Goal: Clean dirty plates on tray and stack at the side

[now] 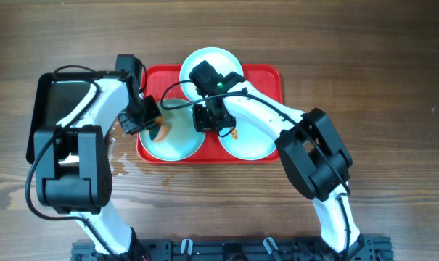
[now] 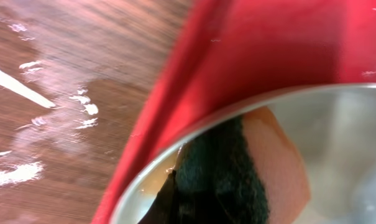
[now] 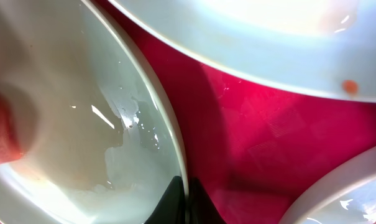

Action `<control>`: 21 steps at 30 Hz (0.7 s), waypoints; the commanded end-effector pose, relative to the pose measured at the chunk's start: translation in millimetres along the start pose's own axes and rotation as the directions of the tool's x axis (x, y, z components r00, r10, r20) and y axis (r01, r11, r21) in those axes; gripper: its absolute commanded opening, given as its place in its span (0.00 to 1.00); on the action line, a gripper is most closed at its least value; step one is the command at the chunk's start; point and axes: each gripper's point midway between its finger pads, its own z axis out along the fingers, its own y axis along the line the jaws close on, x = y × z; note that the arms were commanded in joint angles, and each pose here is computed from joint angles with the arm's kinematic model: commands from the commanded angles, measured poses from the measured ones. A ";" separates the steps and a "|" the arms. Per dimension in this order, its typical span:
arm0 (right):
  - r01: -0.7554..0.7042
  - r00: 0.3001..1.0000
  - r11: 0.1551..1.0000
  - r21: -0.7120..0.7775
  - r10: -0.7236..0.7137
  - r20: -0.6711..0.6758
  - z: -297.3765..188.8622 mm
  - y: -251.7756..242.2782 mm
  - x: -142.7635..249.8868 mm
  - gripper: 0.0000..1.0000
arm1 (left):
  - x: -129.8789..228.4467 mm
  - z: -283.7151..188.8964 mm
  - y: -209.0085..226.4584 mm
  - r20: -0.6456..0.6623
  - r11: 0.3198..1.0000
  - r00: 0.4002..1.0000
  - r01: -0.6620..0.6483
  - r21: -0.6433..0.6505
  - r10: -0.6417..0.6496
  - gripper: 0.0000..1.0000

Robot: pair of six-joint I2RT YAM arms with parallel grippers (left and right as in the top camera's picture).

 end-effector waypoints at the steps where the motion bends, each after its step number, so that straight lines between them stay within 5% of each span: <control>1: -0.010 0.999 0.999 0.044 0.012 -0.039 12.1 -11.1 9.9 0.04 | -2.0 -5.5 38.2 0.054 0.987 0.998 0.050 -0.152 -0.042 0.04; 8: -0.010 0.999 0.999 0.043 0.012 -0.038 12.1 -10.9 9.7 0.04 | -2.3 -51.3 26.8 0.147 0.997 0.989 0.044 -0.061 -0.034 0.04; 21: -0.008 0.999 0.999 0.034 0.009 -0.032 12.3 -8.8 8.1 0.04 | 15.6 -60.8 -37.9 0.066 0.968 0.998 -0.035 0.247 0.019 0.04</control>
